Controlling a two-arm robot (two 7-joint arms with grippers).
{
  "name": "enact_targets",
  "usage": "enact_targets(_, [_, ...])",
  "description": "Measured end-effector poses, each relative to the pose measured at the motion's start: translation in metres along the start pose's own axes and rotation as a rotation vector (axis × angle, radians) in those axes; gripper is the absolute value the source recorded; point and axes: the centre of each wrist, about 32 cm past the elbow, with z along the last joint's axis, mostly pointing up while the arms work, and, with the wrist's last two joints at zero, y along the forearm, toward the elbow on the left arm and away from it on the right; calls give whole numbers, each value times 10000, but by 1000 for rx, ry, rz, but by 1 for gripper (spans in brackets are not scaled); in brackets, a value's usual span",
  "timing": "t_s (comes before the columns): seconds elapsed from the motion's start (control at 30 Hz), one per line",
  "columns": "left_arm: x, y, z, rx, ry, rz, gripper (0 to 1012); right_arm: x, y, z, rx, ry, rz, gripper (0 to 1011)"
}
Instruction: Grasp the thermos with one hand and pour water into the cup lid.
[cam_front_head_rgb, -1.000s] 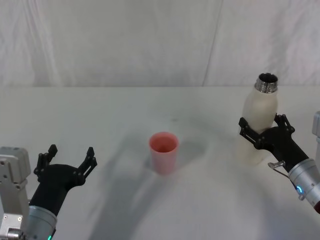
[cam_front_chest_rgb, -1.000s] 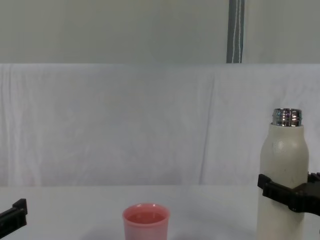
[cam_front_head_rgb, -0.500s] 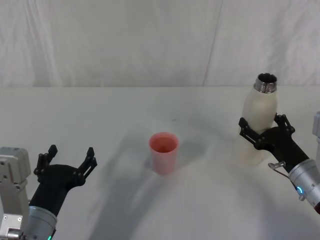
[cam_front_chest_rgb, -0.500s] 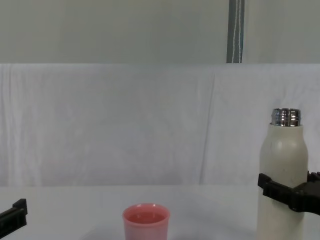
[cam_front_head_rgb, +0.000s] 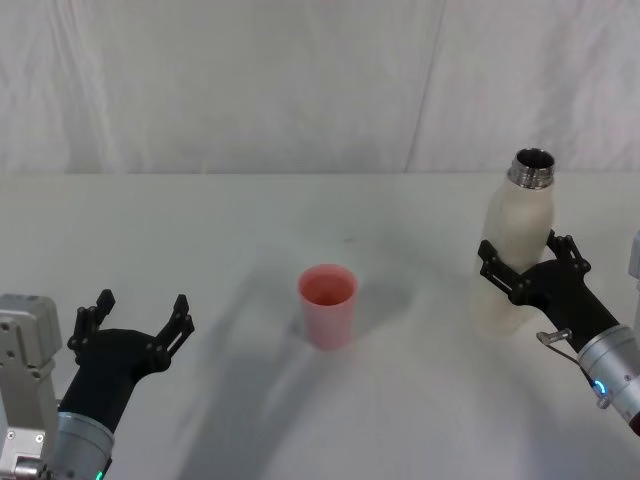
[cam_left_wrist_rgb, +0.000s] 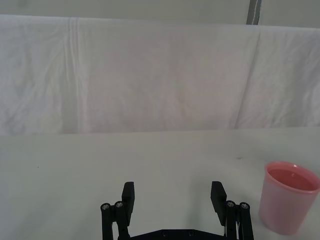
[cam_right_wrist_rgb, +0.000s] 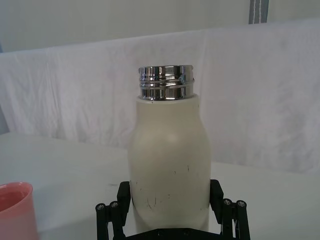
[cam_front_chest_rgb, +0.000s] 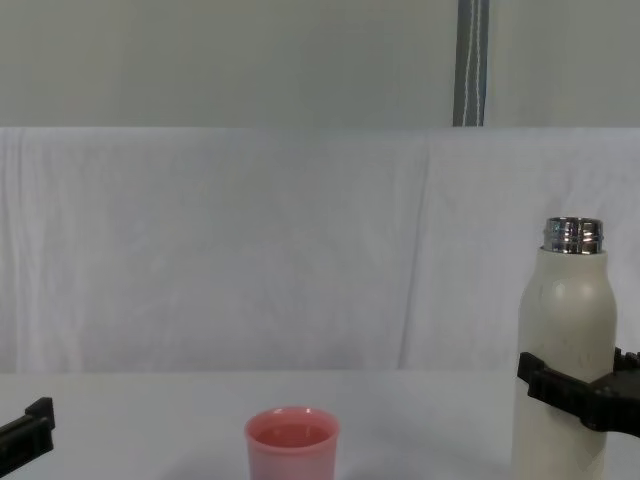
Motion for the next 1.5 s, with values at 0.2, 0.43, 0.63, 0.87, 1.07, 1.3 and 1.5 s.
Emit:
enact_targets(0.2, [0, 0, 0, 0, 0, 0, 1001, -14, -18, -5, -1, 2, -1, 1000])
enact_targets(0.43, [0, 0, 0, 0, 0, 0, 1001, -25, -41, -2, -1, 2, -5, 1000])
enact_targets(0.63, [0, 0, 0, 0, 0, 0, 1001, -29, -66, -4, -3, 3, -9, 1000])
enact_targets(0.87, [0, 0, 0, 0, 0, 0, 1001, -32, -76, 1, -2, 3, -11, 1000])
enact_targets(1.07, [0, 0, 0, 0, 0, 0, 1001, -38, -88, 9, 1, 3, -14, 1000])
enact_targets(1.3, [0, 0, 0, 0, 0, 0, 1001, -40, -111, 15, -1, 0, -15, 1000])
enact_targets(1.5, [0, 0, 0, 0, 0, 0, 1001, -47, -144, 26, -1, -1, -16, 1000])
